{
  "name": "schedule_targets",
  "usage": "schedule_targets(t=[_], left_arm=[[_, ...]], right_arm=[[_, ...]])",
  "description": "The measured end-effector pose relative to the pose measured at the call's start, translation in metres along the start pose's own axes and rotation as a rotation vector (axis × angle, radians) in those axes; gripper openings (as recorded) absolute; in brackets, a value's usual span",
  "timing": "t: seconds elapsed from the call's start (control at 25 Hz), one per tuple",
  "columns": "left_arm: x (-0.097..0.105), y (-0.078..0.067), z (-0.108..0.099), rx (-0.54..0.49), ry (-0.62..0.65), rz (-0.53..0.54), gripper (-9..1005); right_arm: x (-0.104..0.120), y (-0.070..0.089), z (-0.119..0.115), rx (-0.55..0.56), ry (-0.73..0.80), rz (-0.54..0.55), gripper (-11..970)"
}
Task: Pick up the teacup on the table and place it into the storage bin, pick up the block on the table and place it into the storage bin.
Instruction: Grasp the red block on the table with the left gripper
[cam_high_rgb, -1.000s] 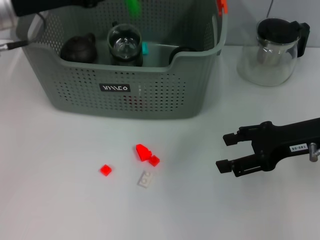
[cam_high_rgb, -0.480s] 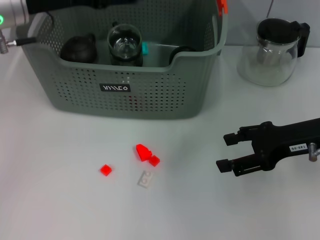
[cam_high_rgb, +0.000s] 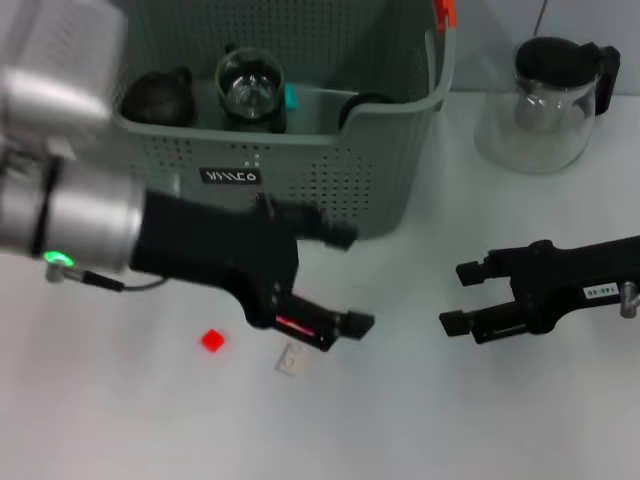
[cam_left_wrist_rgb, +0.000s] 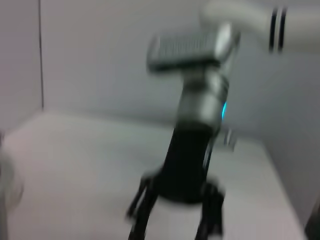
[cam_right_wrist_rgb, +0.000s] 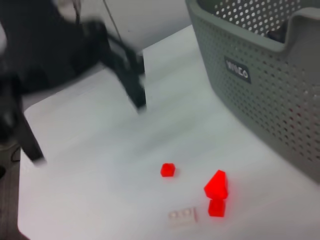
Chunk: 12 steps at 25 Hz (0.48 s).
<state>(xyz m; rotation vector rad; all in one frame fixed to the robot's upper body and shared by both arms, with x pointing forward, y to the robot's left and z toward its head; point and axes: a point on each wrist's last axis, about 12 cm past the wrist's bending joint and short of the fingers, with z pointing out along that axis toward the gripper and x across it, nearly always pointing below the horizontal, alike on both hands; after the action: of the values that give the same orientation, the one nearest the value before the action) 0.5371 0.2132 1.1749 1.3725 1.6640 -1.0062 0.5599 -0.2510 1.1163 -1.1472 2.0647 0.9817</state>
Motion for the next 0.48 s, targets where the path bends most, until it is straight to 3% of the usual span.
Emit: schedule_targets(t=[0.24,0.48], left_arm=[[0.014,0.010,0.023,-0.077,0.211,-0.023,952],[0.008,0.025,0.033,-0.148,0.432,-0.050,951]], right_arm=[[0.001,-0.002,-0.003,0.007,-0.003,0.015,887],[0.002,-0.002,-0.003,0.009,-0.001,0.027,886]])
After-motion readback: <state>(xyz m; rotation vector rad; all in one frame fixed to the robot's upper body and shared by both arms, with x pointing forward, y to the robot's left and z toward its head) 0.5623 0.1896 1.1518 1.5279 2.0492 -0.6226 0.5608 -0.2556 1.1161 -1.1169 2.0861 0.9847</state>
